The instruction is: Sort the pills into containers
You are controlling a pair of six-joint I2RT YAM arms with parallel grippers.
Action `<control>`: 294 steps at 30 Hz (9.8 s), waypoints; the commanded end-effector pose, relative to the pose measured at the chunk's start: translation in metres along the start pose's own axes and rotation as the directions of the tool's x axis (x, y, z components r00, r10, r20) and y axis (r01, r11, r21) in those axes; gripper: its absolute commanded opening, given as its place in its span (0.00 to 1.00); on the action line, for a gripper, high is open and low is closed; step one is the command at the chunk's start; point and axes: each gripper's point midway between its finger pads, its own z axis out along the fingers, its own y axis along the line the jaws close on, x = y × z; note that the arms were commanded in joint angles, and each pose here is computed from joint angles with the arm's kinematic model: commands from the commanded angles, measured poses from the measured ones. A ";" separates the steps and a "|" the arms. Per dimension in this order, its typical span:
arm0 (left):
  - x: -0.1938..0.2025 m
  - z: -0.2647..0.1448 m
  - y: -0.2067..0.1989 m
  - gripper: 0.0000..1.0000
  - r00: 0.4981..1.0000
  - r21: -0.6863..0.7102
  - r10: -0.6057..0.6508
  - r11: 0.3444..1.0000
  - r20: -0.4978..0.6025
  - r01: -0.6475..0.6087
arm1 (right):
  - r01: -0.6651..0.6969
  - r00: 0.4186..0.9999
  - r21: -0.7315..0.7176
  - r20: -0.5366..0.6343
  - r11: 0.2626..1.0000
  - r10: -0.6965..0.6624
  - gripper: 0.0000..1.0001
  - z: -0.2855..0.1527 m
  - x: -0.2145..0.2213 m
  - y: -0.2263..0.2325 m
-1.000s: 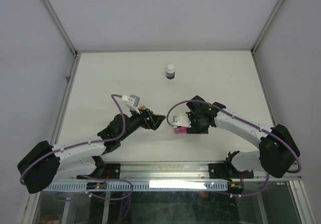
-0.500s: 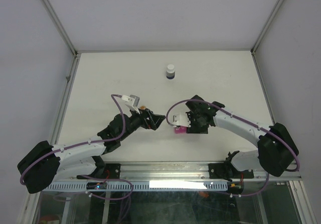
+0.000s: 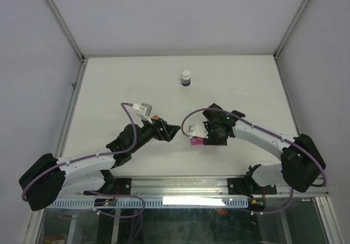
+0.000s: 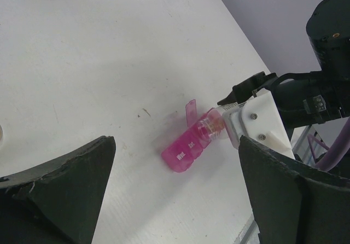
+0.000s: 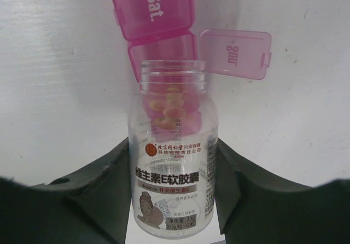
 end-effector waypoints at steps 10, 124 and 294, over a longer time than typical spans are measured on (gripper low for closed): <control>-0.013 0.002 -0.009 0.99 0.999 0.031 -0.009 0.999 0.042 0.008 | -0.022 1.000 -0.036 0.020 0.999 0.023 0.04 -0.008 -0.005 0.002; -0.013 -0.002 -0.010 0.99 0.999 0.049 -0.008 0.999 0.043 0.006 | -0.014 0.994 0.030 -0.111 0.999 0.017 0.02 -0.016 0.000 -0.017; -0.055 -0.002 0.020 0.96 0.995 -0.263 0.074 0.961 -0.069 -0.090 | -0.306 0.156 -0.210 0.951 0.929 0.266 0.00 -0.244 -0.097 -0.062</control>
